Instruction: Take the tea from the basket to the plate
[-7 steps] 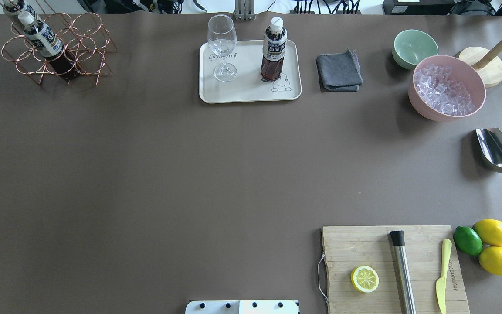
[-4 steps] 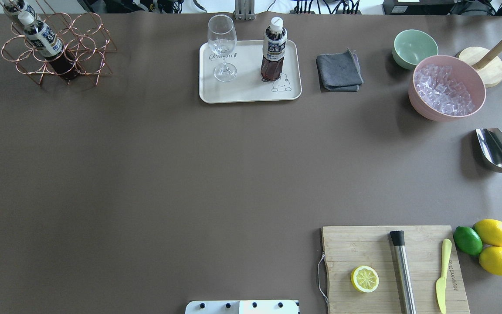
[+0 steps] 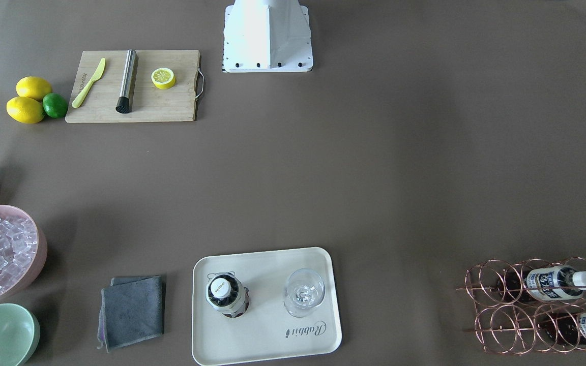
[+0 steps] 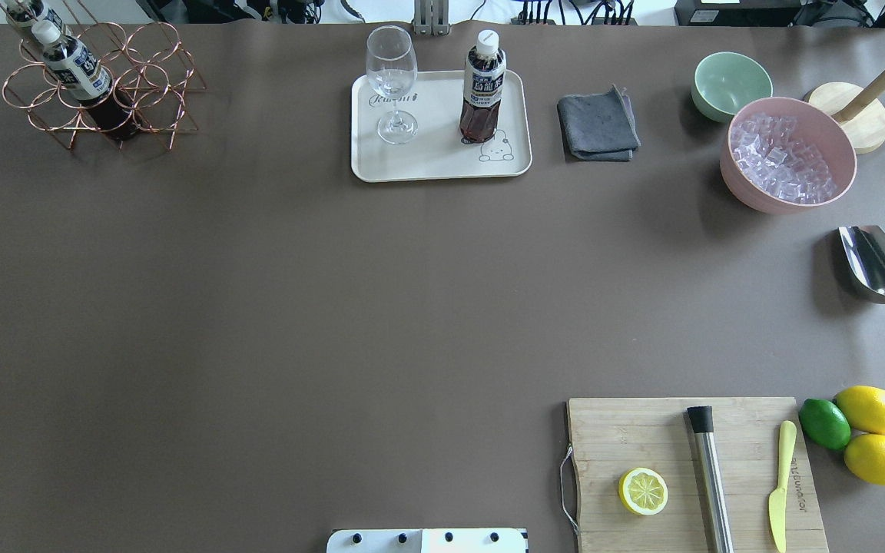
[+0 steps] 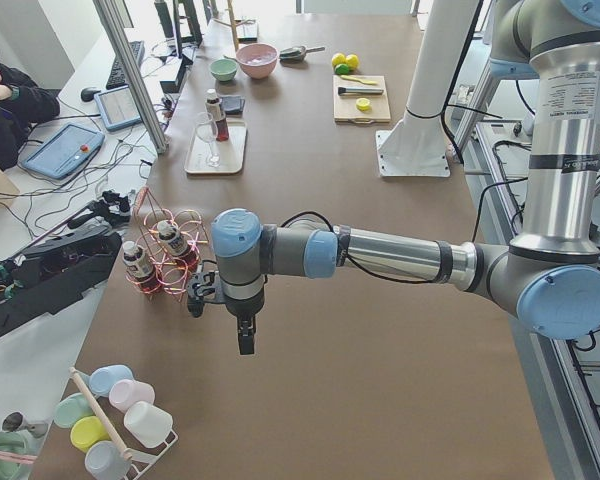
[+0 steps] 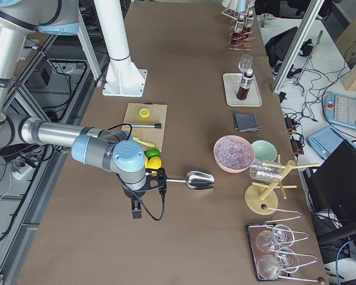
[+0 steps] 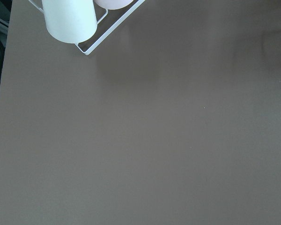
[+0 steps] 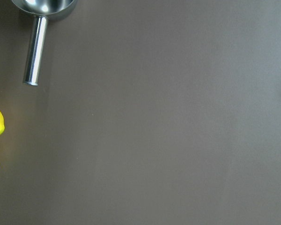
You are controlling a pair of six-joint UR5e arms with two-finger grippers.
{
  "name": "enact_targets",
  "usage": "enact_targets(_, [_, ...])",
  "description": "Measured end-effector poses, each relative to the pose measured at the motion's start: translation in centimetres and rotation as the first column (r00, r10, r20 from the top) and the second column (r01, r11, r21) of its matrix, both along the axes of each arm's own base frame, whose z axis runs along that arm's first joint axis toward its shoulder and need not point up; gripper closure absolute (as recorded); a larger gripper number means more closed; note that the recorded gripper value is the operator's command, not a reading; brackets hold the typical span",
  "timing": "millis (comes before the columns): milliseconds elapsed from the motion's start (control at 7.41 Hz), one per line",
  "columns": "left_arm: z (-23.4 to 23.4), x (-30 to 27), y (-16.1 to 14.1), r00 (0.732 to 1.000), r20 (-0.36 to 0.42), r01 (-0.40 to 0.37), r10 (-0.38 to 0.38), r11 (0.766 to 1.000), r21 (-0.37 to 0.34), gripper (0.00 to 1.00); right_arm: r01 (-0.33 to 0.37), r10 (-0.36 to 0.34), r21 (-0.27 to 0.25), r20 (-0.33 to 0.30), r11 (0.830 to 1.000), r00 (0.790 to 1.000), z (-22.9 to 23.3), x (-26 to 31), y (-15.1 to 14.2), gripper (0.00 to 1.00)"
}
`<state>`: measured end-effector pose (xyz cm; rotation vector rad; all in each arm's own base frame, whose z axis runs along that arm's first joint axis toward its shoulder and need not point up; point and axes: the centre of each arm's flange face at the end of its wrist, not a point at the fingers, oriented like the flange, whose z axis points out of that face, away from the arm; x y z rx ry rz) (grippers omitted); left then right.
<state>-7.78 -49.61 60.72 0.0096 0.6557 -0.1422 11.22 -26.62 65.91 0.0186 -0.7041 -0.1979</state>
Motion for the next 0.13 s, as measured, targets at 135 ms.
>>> enact_targets(135, [-0.01, 0.01, 0.0, 1.0, -0.001, 0.0, 0.0, 1.0, 0.0, 0.02, 0.0, 0.0, 0.0, 0.0, 1.0, 1.0, 0.01, 0.0, 0.0, 0.01])
